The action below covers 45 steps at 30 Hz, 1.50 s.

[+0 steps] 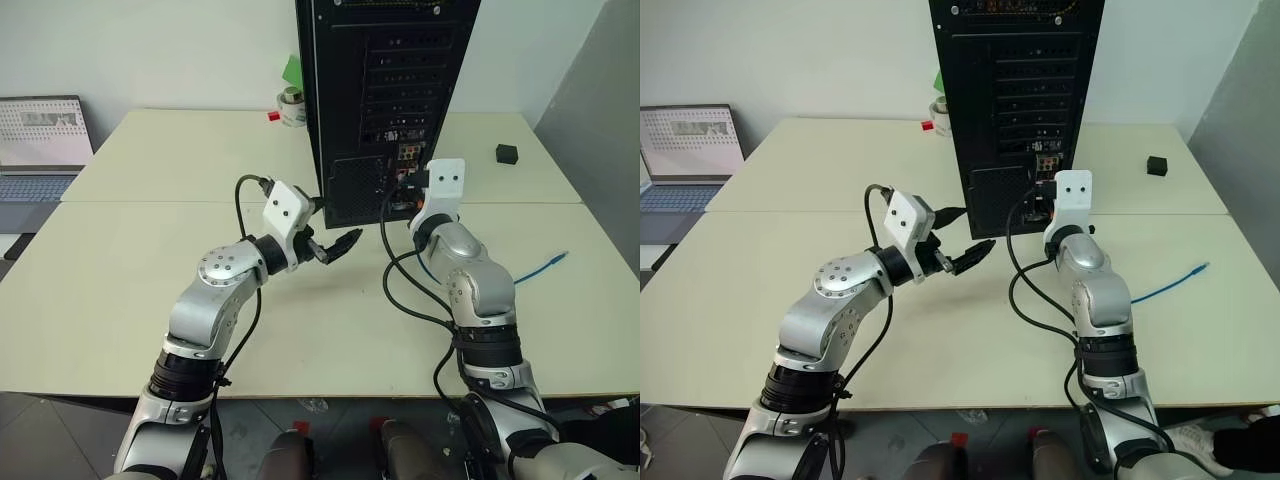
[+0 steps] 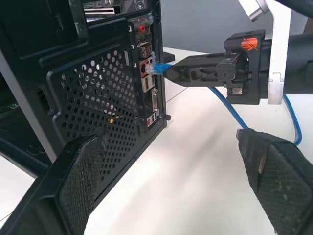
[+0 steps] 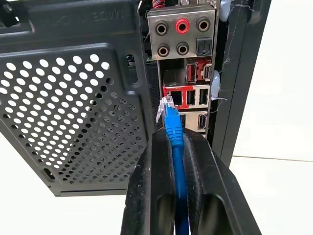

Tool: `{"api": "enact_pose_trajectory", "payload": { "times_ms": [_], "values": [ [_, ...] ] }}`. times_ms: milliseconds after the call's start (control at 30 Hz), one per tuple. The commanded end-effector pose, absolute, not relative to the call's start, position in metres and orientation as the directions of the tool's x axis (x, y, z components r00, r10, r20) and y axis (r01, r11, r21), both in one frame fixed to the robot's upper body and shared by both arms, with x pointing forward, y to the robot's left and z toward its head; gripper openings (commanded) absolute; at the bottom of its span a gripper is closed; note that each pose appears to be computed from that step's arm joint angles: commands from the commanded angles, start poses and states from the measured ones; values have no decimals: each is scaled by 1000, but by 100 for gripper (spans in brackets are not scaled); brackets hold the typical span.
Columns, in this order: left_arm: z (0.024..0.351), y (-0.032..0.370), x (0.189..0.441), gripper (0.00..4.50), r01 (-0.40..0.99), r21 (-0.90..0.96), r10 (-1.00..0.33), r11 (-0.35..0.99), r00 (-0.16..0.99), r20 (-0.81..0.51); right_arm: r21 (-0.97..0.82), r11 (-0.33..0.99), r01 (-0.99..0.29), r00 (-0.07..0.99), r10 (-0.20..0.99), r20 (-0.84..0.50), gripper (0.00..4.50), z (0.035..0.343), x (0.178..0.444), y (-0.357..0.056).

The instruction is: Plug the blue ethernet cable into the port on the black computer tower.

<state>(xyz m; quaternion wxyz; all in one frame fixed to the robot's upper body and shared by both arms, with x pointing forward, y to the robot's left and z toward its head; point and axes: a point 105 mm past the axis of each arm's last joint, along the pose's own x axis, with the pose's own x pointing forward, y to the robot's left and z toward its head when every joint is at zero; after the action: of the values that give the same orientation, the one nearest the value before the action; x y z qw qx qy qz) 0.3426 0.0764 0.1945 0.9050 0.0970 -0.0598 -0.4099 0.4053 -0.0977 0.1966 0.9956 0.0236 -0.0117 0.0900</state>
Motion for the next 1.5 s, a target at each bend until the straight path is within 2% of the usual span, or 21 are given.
{"api": "enact_pose_trajectory", "payload": {
  "times_ms": [33, 567, 1500],
  "values": [
    [208, 74, 338, 446, 727, 268, -766, 632, 639, 73, 42, 984, -175, 981, 170, 95, 0, 214, 405, -98],
    [208, 74, 337, 446, 723, 268, -762, 636, 643, 73, 42, 987, -155, 982, 149, 115, 0, 220, 413, -101],
    [208, 74, 337, 446, 723, 269, -762, 636, 643, 73, 64, 991, -121, 990, 115, 86, 0, 211, 413, -104]
  ]
}}
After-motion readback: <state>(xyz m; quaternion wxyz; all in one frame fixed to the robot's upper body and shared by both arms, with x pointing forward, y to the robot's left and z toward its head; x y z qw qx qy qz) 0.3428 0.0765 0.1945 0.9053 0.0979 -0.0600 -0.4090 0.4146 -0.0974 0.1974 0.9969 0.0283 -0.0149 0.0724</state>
